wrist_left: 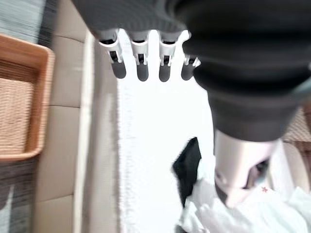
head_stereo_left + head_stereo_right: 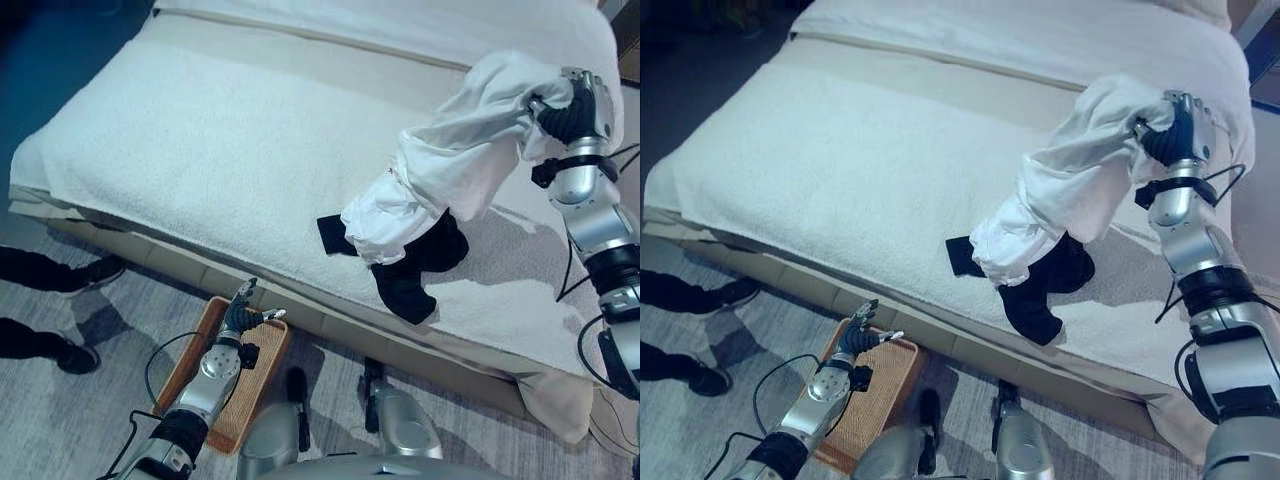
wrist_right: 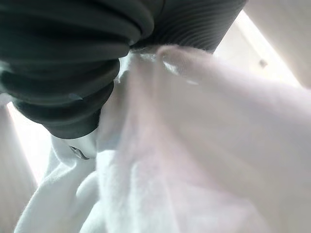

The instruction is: Pick up clothes into the bucket

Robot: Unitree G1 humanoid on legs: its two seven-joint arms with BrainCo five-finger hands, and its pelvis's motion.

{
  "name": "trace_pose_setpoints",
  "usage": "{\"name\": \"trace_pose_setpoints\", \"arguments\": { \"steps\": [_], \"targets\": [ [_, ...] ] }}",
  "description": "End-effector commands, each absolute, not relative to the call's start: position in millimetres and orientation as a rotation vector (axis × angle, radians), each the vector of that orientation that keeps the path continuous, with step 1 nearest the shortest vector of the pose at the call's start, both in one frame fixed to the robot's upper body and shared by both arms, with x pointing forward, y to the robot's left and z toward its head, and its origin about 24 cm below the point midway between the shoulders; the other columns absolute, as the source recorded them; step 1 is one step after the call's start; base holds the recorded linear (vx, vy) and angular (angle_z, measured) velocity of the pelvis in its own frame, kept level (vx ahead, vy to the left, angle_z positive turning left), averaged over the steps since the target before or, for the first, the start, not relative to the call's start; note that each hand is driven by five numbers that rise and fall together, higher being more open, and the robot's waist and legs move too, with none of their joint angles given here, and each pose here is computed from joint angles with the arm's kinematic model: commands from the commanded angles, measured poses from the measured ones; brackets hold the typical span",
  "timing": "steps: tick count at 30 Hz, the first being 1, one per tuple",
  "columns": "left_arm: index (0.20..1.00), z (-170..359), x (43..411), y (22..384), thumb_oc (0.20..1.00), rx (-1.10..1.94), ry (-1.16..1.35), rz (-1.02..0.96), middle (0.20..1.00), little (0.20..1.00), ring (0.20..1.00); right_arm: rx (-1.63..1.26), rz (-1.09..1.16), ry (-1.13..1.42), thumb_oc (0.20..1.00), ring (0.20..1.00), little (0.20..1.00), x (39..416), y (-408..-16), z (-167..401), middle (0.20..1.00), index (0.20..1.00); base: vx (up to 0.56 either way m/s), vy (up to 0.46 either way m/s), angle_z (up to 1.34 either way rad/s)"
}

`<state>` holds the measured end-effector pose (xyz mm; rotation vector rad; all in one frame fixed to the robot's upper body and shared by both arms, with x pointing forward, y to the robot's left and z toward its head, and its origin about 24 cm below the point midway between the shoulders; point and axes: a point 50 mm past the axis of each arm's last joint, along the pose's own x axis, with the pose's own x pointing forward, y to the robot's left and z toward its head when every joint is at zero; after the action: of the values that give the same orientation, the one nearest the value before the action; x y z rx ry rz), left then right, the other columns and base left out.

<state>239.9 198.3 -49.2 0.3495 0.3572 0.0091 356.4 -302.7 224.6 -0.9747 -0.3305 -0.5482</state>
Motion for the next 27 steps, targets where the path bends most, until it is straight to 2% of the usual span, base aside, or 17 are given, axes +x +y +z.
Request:
{"name": "trace_pose_setpoints", "arguments": {
  "steps": [1,7,8,9,10,16,25,26,27],
  "targets": [
    [1.0,-58.5,226.8,196.5,1.0,0.322,0.398,-0.018,1.0,1.0,1.0,-1.055,-0.525,-0.376,1.0,1.0,1.0,348.2,-316.1,256.1,1.0,1.0,0.07,-0.015,0.04],
    [1.0,-75.4,210.8,194.5,1.0,0.319,0.487,-0.034,1.0,1.0,1.0,-1.072,-0.444,-0.274,1.0,1.0,1.0,348.9,-323.0,238.4,1.0,1.0,0.02,-0.004,0.01],
    [1.0,-78.5,207.9,194.7,1.0,0.319,0.504,-0.032,1.0,1.0,1.0,-1.074,-0.433,-0.265,0.608,0.608,0.608,349.3,-323.0,236.8,0.608,0.608,0.0,0.0,0.0],
    [1.0,-84.2,202.0,197.0,1.0,0.322,0.535,-0.024,1.0,1.0,1.0,-1.083,-0.409,-0.251,0.275,0.275,0.275,349.7,-322.9,234.8,0.275,0.275,0.0,0.0,0.0],
    [1.0,-84.2,202.0,196.9,1.0,0.321,0.535,-0.024,1.0,1.0,1.0,-1.083,-0.408,-0.251,0.2,0.2,0.2,349.8,-322.8,234.8,0.2,0.2,0.0,0.0,0.0],
    [1.0,-96.8,187.1,208.0,1.0,0.333,0.617,0.019,1.0,1.0,1.0,-1.072,-0.39,-0.241,0.2,0.2,0.2,351.6,-322.9,236.3,0.2,0.2,0.0,0.0,0.0],
    [1.0,-102.7,183.3,207.3,1.0,0.32,0.65,0.04,1.0,1.0,1.0,-1.082,-0.367,-0.232,0.2,0.2,0.2,355.9,-317.1,233.4,0.2,0.2,-0.03,-0.001,0.08],
    [1.0,-102.0,184.9,207.1,1.0,0.322,0.646,0.038,1.0,1.0,1.0,-1.083,-0.369,-0.229,0.41,0.41,0.41,357.1,-316.6,233.5,0.41,0.41,-0.1,-0.003,0.03],
    [1.0,-101.5,185.9,207.1,1.0,0.325,0.644,0.036,1.0,1.0,1.0,-1.09,-0.371,-0.22,0.944,0.944,0.944,358.5,-316.3,232.2,0.944,0.944,-0.13,-0.006,0.0]
  ]
}}
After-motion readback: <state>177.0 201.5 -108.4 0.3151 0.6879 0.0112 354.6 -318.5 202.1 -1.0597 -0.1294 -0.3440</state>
